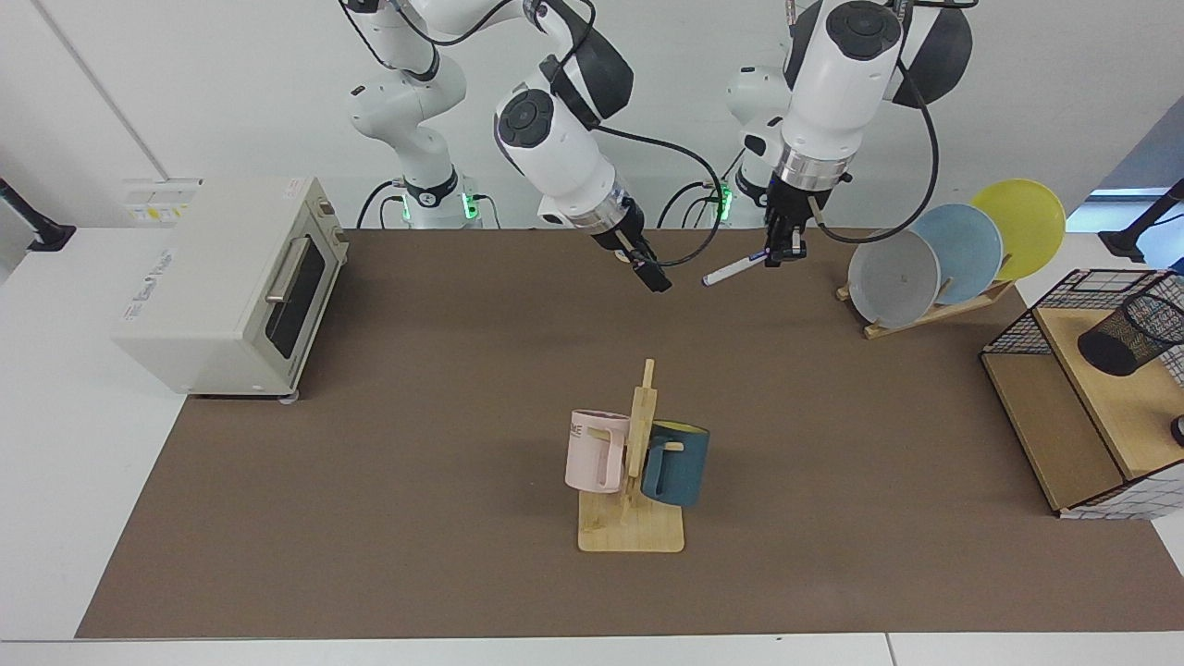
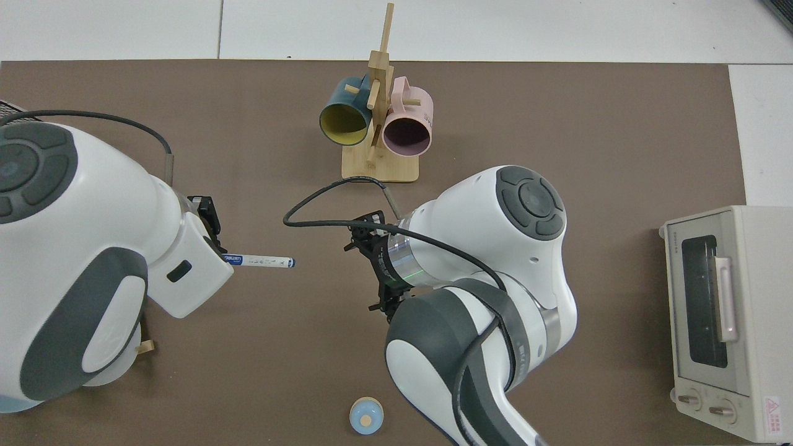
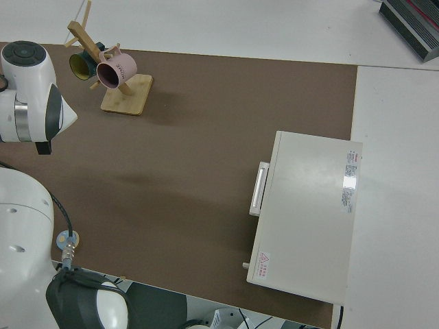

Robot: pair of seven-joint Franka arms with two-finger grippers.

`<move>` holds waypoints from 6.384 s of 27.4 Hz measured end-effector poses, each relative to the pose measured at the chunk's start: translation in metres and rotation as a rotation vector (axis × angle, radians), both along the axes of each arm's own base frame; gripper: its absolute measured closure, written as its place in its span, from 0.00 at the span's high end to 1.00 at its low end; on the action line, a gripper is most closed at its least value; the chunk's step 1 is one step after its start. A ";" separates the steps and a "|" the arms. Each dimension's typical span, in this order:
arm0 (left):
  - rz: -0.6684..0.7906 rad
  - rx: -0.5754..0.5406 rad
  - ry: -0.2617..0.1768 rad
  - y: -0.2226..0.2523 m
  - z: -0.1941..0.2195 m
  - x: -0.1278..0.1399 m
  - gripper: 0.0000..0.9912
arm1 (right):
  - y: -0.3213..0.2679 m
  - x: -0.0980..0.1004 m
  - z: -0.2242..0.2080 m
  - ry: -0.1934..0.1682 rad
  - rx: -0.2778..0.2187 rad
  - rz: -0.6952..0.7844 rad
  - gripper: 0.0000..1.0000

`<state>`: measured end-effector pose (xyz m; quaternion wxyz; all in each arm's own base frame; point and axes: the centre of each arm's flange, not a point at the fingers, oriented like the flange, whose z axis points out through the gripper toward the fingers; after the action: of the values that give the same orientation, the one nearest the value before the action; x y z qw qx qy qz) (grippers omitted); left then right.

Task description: Put markers into pen holder

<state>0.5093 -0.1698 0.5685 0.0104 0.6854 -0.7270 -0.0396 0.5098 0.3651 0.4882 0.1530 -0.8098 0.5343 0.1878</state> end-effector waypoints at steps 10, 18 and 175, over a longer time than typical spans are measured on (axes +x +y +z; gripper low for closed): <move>0.101 0.112 -0.014 0.076 0.000 0.018 0.17 | -0.107 0.025 0.003 -0.130 -0.165 0.475 1.00; 0.144 0.286 -0.051 0.131 0.003 0.026 0.17 | -0.186 0.037 0.023 -0.237 -0.284 0.861 1.00; 0.560 0.163 -0.032 0.203 -0.066 0.112 1.00 | -0.348 0.042 0.094 -0.415 -0.355 1.167 1.00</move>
<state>0.6217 0.0334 0.5026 -0.0456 0.8584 -0.5041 -0.0829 0.5515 0.0173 0.5824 -0.0104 -0.9998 -0.0118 -0.0116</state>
